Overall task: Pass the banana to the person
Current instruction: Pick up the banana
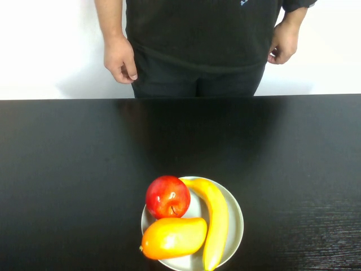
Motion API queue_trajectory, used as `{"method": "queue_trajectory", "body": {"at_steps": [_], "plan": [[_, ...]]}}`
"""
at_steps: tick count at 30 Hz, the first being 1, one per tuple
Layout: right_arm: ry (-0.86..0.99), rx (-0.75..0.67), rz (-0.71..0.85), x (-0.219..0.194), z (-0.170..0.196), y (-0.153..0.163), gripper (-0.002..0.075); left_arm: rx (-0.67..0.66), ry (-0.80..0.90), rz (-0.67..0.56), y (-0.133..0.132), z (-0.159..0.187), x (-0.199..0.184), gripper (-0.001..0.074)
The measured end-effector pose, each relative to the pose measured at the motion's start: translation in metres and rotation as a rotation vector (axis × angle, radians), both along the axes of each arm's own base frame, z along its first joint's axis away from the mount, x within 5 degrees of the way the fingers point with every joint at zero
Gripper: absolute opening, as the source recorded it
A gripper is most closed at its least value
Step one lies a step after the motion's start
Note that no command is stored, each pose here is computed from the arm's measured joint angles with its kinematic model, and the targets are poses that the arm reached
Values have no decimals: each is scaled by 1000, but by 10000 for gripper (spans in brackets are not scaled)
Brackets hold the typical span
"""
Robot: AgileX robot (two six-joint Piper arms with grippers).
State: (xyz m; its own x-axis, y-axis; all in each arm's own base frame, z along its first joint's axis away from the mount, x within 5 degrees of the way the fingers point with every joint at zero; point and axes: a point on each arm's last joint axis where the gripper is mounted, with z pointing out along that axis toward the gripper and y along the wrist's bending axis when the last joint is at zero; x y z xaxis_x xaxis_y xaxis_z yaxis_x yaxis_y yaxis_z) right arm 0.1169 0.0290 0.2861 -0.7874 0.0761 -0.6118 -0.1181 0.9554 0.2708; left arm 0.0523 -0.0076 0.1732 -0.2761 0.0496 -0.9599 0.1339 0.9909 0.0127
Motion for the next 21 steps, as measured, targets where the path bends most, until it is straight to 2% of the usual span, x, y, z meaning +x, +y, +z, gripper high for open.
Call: {"method": "queue_trajectory", "body": {"at_steps": [6,9,13,18,21], "plan": [[158,-94,48,48,15,0,-6,0,0,0,0,0,0,-4],[199,-102,119,68,11,17,-5,0,0,0,0,0,0,-4],[213,-99,212,86,7,57,-6,0,0,0,0,0,0,-4],[264,-161,298,94,-2,117,3,0,0,0,0,0,0,-4],[276,-200,366,99,-9,151,62,0,0,0,0,0,0,-4]]}}
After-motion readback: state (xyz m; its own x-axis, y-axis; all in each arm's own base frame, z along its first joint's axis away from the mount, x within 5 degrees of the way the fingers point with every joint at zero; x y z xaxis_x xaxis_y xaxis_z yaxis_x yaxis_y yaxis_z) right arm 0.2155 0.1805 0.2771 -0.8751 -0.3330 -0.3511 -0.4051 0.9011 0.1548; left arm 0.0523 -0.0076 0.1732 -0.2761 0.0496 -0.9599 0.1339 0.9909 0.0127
